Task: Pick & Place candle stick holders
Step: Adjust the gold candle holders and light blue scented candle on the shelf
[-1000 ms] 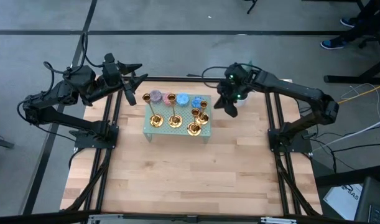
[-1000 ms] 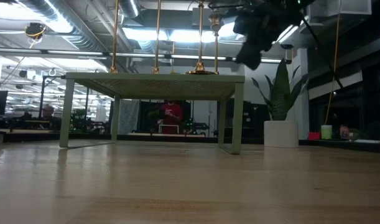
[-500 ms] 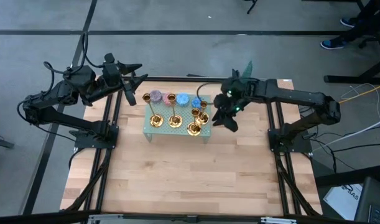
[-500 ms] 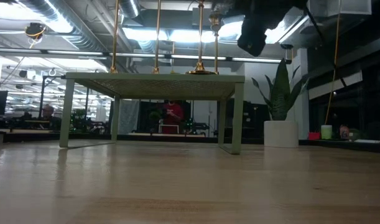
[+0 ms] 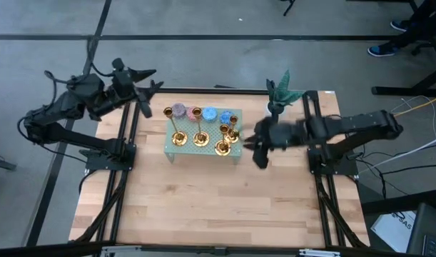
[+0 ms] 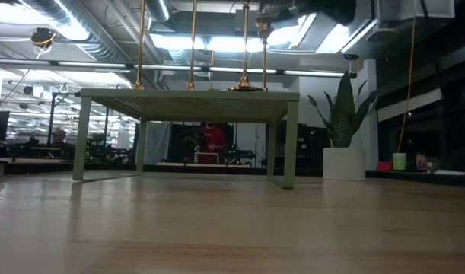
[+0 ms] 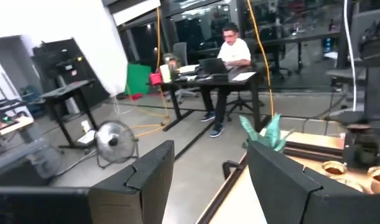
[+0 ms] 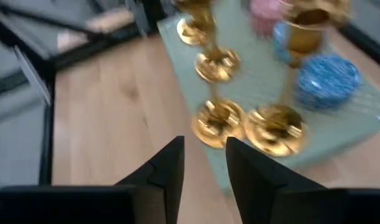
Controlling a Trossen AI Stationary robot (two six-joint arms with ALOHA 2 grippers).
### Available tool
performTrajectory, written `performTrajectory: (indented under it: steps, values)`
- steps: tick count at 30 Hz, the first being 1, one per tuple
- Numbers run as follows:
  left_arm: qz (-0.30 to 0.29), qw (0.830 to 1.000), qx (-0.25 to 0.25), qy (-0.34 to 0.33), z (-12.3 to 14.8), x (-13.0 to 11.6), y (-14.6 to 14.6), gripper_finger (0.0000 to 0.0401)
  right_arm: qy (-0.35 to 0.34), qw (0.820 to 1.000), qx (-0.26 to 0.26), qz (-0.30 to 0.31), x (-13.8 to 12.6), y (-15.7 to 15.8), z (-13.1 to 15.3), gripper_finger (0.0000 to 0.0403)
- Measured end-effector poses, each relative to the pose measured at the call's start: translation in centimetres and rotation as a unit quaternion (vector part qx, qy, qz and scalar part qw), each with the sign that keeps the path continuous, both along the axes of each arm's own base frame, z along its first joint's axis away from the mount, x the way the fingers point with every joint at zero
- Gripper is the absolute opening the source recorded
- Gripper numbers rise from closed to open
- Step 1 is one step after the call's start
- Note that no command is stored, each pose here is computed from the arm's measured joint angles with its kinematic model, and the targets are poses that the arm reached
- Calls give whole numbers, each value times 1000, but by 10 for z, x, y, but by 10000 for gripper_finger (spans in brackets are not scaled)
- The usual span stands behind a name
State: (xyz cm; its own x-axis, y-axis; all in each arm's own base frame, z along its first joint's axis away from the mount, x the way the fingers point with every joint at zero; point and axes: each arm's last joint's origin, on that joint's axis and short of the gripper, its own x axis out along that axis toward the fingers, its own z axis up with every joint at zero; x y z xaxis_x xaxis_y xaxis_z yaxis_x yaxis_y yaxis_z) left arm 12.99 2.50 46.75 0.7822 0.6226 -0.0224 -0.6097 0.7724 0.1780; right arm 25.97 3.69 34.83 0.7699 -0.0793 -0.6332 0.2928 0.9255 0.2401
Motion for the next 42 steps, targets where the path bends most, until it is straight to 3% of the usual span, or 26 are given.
performTrajectory:
  steps: [7,10,16,20,25,32,42]
  values:
    - [-40,998,-27,-45,18,-45,-2,200,-60,996,-53,-35,34,69,-26,113]
    - [-54,996,-33,-64,19,-59,-4,200,-54,995,-76,-46,50,82,-47,107]
    - [-54,996,-47,-51,15,-62,-4,200,-34,990,-99,-96,73,90,-85,92]
    - [-53,997,-50,-35,12,-62,-4,200,-21,988,-75,-131,81,91,-103,72]
    - [-53,997,-50,-32,11,-62,-4,200,-13,983,-71,-168,80,90,-111,10]
    - [-53,997,-45,-28,11,-62,-4,200,29,979,-60,-192,79,75,-117,5]
    - [-52,997,-43,-27,11,-62,-4,200,44,983,-74,-163,97,32,-114,3]
